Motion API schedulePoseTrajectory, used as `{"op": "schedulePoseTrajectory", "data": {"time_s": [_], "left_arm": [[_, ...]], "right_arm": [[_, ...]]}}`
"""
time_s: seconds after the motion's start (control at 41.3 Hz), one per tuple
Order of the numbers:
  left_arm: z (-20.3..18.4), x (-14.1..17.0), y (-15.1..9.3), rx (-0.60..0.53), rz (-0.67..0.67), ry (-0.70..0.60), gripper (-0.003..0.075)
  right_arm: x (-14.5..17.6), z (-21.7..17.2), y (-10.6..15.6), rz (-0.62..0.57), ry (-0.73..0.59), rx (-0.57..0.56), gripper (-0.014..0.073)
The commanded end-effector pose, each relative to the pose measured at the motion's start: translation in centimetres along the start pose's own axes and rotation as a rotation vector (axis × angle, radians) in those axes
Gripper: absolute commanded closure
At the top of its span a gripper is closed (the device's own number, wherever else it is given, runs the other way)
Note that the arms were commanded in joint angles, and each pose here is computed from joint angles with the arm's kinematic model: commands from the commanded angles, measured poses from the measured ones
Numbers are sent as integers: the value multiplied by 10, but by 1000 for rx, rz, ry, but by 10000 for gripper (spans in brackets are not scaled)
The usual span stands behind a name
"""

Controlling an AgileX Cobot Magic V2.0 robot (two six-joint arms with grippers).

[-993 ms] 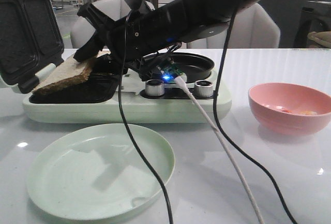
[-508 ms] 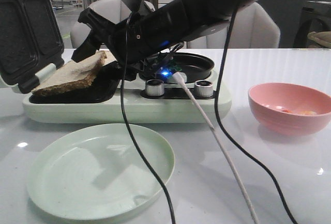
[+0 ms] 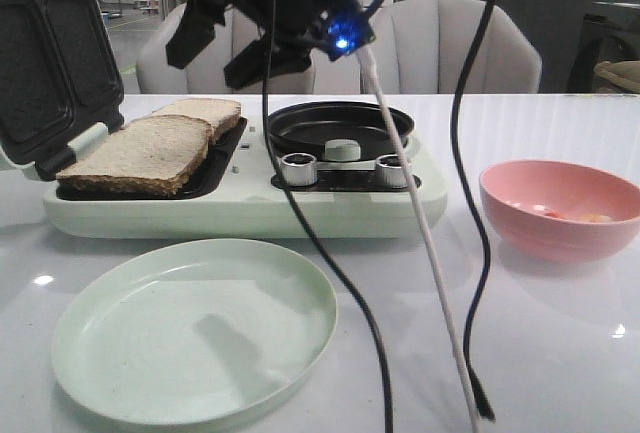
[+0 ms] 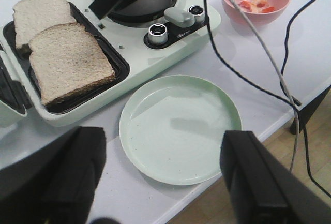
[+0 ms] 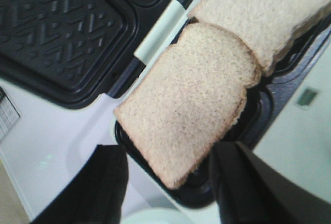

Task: Make breakfast with bread and shrimp
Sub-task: 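Open the right gripper and lift it away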

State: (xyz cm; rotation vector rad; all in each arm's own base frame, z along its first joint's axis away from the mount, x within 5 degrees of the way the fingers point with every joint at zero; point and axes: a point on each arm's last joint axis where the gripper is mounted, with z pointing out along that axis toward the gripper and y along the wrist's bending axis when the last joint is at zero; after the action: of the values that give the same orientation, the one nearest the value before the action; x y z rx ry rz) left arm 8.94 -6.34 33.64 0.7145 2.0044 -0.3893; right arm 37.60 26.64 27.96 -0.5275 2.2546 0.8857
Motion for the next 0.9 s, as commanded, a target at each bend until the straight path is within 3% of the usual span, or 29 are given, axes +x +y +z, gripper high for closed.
{"op": "schedulePoseTrajectory", "data": {"time_s": [0.0,0.194,0.363,0.63,0.872], "left_arm": [[-6,-14,0,-7,-11,-106,199],[-6,-14,0,-7,-11,-106,199],[-6,-14,0,-7,-11,-106,199],[-6,-14,0,-7,-11,-106,199],[-6,-14,0,-7,-11,-106,199]], "right_arm": [[-32,-61,31,-104,-116,24,123],[-37,-126,46,-226,-90,198,123],[-32,-180,57,-256,-57,318,123],[8,-235,68,-280,-74,339,123],[64,-267,66,-283,-97,339,123]]}}
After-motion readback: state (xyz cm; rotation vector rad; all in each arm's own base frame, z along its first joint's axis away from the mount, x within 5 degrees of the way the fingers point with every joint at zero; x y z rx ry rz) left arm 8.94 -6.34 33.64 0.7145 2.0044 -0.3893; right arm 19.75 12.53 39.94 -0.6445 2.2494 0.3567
